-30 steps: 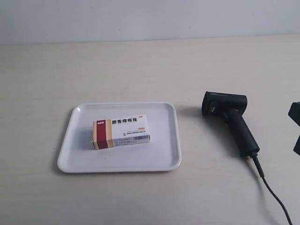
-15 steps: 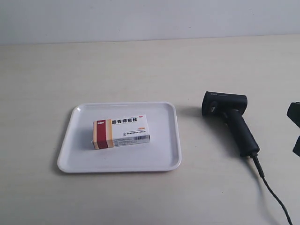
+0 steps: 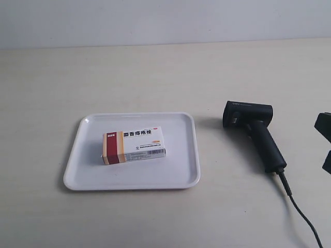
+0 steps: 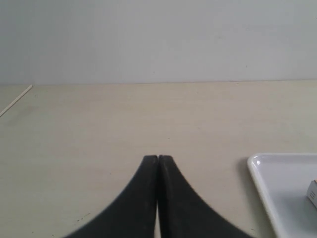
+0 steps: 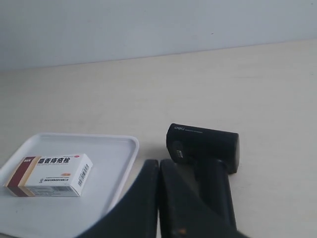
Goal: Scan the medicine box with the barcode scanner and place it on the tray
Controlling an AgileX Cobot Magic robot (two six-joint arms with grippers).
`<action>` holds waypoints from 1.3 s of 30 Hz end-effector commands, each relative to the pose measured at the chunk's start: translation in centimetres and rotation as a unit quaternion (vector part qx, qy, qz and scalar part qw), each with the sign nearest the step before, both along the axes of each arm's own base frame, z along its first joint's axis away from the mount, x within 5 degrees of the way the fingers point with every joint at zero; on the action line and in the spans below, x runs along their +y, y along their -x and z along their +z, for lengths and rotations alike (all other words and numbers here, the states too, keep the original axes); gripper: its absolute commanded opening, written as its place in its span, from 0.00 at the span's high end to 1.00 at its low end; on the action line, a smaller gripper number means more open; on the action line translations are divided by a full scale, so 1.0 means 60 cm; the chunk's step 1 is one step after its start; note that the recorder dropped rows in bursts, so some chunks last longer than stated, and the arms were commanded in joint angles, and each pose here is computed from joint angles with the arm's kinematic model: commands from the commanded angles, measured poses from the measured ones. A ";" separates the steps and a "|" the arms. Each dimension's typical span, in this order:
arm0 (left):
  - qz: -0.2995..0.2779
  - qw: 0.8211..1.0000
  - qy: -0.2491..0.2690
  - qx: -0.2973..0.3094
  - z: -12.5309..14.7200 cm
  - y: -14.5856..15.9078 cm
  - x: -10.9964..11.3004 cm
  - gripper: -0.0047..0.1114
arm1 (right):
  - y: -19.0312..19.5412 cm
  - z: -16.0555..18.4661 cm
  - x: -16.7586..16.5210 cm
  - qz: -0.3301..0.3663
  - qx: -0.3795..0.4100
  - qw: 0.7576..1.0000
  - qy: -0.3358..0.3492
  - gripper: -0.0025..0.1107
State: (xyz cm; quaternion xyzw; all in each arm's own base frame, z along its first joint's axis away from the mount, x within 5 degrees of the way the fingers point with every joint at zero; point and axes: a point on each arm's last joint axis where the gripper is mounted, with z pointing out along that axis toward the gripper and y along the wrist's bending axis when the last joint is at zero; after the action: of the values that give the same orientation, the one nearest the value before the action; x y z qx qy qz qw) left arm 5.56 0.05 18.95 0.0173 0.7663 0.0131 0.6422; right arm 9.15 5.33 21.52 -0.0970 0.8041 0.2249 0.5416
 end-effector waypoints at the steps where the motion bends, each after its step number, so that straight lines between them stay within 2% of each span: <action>1: -0.001 1.000 -0.004 -0.003 0.001 0.001 0.000 0.94 | 0.002 -0.002 0.000 0.005 -0.003 1.000 0.008 0.98; 6: -0.001 1.000 -0.004 -0.003 0.001 0.001 0.000 0.94 | 0.010 -0.014 0.005 0.046 -0.004 0.998 0.043 0.98; 11: -0.001 1.000 -0.004 -0.003 0.001 0.001 0.000 0.94 | 0.020 -0.050 0.003 0.057 -0.022 0.998 0.018 0.98; 26: -0.001 1.000 -0.004 -0.003 0.001 0.001 0.000 0.94 | 0.023 -0.045 -0.002 0.043 -0.027 0.999 -0.006 0.98; 28: -0.001 1.000 -0.004 -0.003 0.001 0.001 0.000 0.94 | 0.025 -0.036 -0.013 0.015 -0.051 0.998 -0.020 0.98; 34: -0.001 1.000 -0.004 -0.003 0.001 0.001 0.000 0.94 | 0.042 -0.019 -0.065 -0.146 -0.124 0.981 -0.037 0.98; 39: -0.001 1.000 -0.004 -0.003 0.001 0.001 0.000 0.94 | 0.059 -0.022 -0.081 -0.206 -0.136 0.969 -0.032 0.98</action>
State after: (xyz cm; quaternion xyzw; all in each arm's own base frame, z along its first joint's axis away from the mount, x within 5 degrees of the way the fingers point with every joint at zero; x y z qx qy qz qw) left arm 5.55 0.06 18.91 0.0179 0.7674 0.0141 0.6407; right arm 5.98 0.80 20.64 0.0461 0.7113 0.1388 0.6875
